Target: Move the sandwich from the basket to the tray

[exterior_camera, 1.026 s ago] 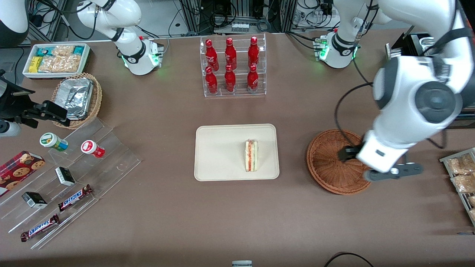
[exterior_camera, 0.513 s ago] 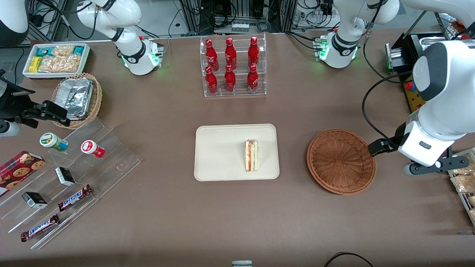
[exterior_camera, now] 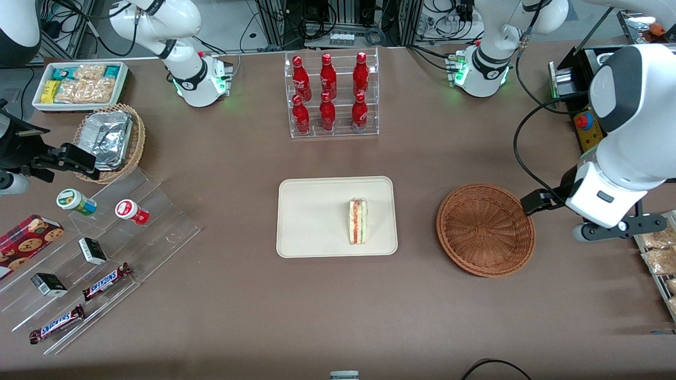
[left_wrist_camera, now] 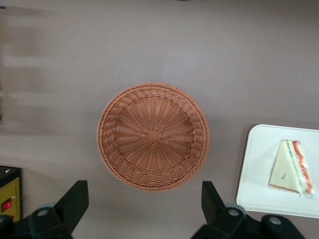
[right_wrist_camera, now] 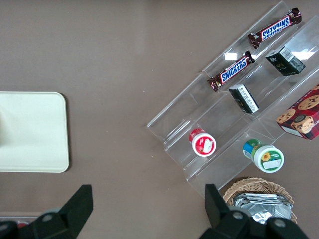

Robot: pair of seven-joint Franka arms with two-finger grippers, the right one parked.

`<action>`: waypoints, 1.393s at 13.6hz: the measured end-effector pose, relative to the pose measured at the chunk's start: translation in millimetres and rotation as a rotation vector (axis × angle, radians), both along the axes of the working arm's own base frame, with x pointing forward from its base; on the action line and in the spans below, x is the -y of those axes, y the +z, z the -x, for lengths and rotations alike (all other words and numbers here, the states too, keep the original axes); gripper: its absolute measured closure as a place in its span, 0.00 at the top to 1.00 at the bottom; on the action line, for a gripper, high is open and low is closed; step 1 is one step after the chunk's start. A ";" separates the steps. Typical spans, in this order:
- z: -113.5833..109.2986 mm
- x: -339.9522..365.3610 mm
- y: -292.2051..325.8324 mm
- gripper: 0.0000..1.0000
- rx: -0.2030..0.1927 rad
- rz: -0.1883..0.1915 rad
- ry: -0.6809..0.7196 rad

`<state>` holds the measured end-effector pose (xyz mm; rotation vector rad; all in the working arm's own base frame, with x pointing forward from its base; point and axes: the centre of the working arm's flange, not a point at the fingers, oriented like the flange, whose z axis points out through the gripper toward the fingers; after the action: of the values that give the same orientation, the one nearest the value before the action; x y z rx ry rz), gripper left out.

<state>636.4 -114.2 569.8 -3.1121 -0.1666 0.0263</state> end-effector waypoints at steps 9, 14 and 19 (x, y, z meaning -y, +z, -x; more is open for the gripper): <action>3.6 -9.5 10.4 1.00 0.006 0.047 -0.003; 1.4 -25.1 10.4 1.00 0.000 0.086 0.007; 5.5 -50.9 23.8 1.00 0.017 0.103 0.024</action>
<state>630.9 -63.4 593.7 -3.2140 -0.2094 0.0086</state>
